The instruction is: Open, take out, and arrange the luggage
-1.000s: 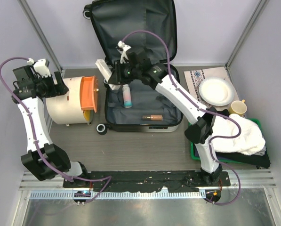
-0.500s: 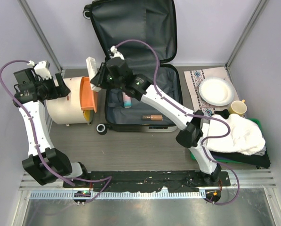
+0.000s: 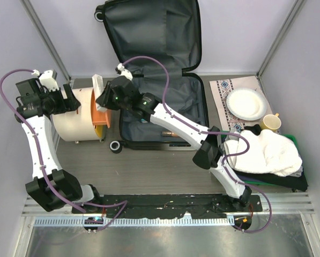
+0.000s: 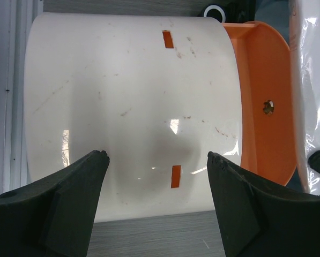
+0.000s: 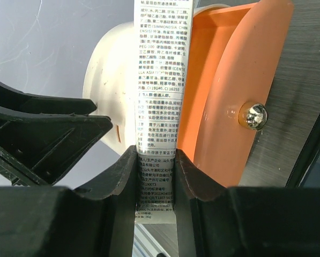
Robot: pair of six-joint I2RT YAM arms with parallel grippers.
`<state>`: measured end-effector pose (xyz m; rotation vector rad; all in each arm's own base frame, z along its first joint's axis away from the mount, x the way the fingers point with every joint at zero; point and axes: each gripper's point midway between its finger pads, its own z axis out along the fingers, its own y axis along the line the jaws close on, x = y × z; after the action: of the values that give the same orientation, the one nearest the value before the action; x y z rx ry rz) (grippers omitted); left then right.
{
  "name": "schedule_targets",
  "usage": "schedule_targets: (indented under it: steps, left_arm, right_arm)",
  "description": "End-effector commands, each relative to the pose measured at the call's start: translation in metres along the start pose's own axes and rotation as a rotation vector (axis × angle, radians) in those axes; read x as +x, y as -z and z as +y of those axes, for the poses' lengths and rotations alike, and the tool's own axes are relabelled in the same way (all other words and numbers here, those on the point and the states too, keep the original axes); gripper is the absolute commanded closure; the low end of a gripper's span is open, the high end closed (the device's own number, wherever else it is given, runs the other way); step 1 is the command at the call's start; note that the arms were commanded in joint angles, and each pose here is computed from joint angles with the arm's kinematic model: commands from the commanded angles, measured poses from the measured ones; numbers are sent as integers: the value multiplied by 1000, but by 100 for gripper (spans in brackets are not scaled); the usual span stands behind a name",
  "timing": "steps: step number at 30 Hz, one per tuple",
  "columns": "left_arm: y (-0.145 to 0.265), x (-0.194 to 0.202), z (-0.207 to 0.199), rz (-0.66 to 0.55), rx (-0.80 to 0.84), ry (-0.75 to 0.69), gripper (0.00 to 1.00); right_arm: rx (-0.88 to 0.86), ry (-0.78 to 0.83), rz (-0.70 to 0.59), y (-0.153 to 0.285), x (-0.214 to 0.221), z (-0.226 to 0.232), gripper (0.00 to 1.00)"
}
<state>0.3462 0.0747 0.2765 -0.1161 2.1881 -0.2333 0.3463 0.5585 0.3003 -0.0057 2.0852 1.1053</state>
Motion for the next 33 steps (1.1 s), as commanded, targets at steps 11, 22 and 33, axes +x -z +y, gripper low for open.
schedule_targets:
  steps: [11,22,33]
  left_arm:
    - [-4,23,-2,93,16,60,19]
    - [-6,17,-3,84,27,54,19]
    - [3,4,-4,58,21,13,19]
  right_arm:
    - [-165,-43,-107,15,-38,51,38]
    - [-228,73,-191,31,-66,61,39]
    - [-113,344,-128,32,-112,-64,59]
